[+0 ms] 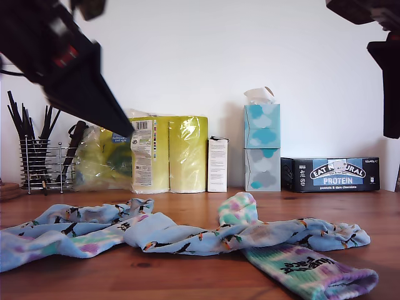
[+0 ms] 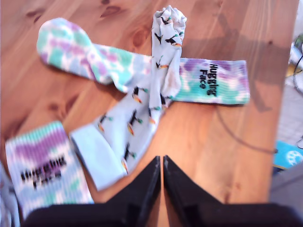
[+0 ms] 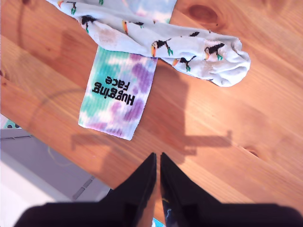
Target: Pair up the socks based on colour and pattern, by placing each sock on top of its pair
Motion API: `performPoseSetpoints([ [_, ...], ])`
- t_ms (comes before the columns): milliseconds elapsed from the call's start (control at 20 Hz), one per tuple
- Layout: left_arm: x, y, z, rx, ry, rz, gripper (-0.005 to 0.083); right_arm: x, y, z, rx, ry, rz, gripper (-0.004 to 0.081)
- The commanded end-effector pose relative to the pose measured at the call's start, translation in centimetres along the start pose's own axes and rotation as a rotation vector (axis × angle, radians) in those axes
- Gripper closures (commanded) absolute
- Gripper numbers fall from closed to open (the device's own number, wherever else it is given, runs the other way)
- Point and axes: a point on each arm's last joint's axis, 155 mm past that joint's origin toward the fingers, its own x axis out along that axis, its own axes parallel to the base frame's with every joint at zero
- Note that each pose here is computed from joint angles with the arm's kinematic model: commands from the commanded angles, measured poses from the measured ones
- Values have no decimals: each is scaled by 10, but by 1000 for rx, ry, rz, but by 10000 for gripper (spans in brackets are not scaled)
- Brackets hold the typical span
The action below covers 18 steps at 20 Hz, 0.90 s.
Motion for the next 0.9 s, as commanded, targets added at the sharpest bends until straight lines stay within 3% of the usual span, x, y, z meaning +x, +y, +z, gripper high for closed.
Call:
performPoseSetpoints([
  [0,14,4,5,48,-17,-1,795,-3,2,4,-7,-17,4,783],
  [50,23,4,4,76,-11,-10,751,-3,3,3,-9,-14,6,783],
  [200,51,-3,-4,204,15,-52,382,-3,3,3,-11,-14,6,783],
  [250,60,-5,-6,232,19,-61,344,-3,3,3,-11,-14,6,783],
  [850,135,-3,-14,328,15,-30,347,-3,2,6,-12,-26,4,783],
])
